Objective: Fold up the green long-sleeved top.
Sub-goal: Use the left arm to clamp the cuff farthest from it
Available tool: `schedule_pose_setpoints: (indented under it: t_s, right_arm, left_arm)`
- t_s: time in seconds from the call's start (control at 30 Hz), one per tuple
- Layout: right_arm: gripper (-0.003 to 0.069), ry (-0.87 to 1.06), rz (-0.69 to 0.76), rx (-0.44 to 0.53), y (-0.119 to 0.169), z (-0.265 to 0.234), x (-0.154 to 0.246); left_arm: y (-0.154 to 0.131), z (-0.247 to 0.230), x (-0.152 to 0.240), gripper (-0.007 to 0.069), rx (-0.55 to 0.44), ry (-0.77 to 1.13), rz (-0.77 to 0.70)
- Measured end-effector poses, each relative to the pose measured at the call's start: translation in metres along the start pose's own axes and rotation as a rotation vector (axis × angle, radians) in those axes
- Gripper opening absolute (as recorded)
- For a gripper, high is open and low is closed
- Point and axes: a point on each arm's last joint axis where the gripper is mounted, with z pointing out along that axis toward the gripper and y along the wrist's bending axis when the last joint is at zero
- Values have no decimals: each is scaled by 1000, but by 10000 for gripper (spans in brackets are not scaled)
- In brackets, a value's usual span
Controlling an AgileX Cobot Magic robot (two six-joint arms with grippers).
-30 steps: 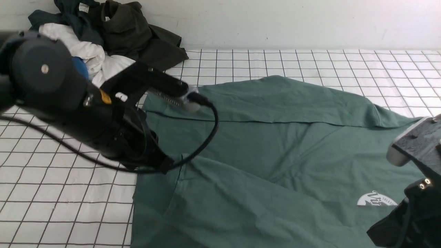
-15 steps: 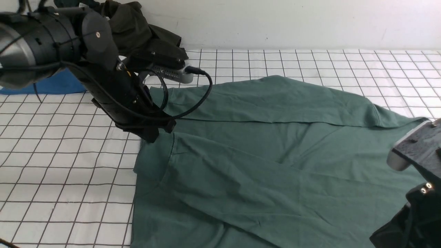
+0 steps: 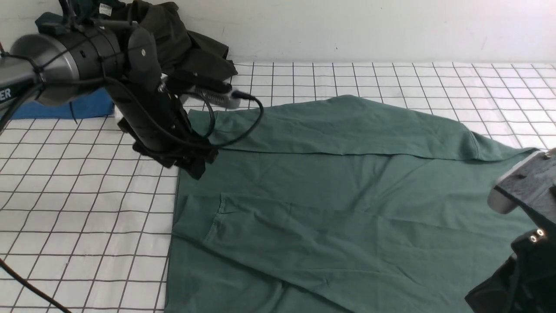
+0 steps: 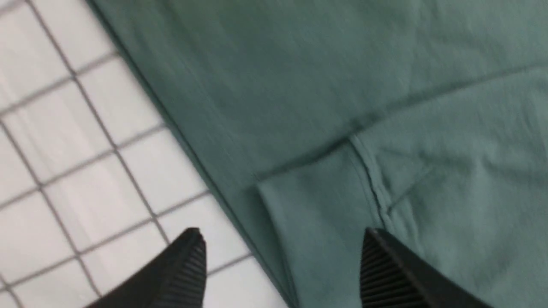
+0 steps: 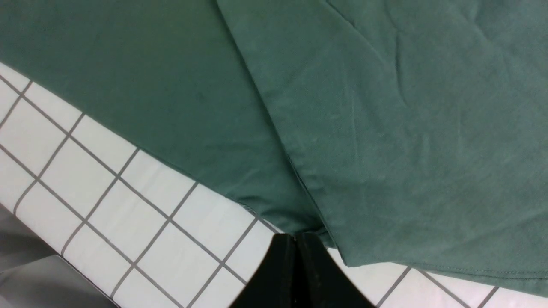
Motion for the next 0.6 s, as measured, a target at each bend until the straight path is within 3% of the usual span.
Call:
schedule_pose_setpoints:
  t_s: [0.13, 0.3, 0.6]
  right_arm:
    - [-14, -29, 81, 30, -3, 0, -3]
    - [-14, -24, 177, 96, -9, 0, -2]
    - [-14, 64, 222, 132, -12, 0, 6]
  left_arm:
    - [25, -7, -22, 507, -19, -77, -54]
    - [46, 15, -41, 496, -23, -123, -108]
    - [66, 94, -64, 475, -49, -235, -237]
